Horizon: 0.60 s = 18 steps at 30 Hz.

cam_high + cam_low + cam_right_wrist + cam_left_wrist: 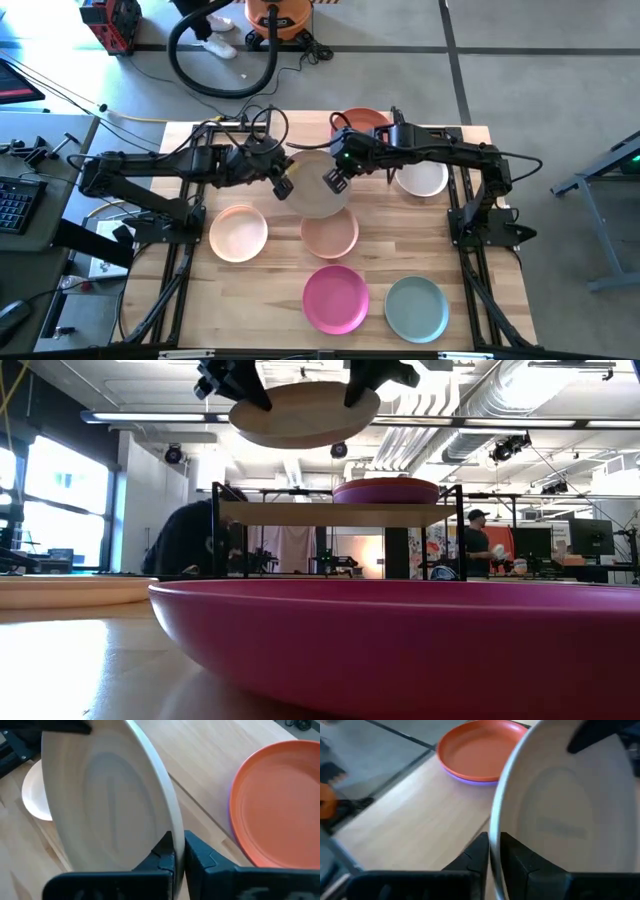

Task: Place and stack plates onto a shelf
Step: Stack the gray plate on top of the orange plate

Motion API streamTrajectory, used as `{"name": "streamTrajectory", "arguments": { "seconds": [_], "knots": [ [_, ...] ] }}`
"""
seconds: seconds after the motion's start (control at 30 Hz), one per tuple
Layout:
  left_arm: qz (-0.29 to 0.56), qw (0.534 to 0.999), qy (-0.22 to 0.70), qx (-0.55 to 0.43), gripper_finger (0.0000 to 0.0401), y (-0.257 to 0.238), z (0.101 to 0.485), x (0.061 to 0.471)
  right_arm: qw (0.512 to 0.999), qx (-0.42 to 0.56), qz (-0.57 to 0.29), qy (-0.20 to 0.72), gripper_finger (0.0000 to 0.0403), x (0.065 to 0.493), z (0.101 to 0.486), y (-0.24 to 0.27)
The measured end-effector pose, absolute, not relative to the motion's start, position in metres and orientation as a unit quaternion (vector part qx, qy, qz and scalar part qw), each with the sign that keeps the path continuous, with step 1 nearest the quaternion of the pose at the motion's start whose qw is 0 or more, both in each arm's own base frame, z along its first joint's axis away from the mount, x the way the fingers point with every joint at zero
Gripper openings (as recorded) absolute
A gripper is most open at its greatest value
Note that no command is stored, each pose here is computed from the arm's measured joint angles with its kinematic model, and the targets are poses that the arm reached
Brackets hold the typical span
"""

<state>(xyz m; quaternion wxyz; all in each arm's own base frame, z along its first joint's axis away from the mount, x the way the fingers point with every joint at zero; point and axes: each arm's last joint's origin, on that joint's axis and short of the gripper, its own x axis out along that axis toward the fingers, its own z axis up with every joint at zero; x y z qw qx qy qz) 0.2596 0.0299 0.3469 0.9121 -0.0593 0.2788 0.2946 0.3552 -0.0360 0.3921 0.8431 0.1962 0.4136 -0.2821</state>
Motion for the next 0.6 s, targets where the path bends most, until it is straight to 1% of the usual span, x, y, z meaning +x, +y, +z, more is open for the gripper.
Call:
{"name": "streamTrajectory", "arguments": {
  "seconds": [0.2, 0.37, 0.6],
  "knots": [
    [0.258, 0.924, 0.265, -0.099, 0.0071, 0.042, 0.350, 0.262, 0.837, 0.195, -0.287, 0.422, 0.0001, 0.353, 0.391, -0.040],
    [0.251, 0.928, 0.244, -0.126, 0.0095, 0.049, 0.353, 0.263, 0.829, 0.190, -0.292, 0.437, 0.0001, 0.350, 0.389, -0.043],
    [0.243, 0.938, 0.209, -0.134, 0.0106, 0.051, 0.361, 0.262, 0.815, 0.171, -0.293, 0.470, 0.0000, 0.343, 0.387, -0.052]
  ]
}}
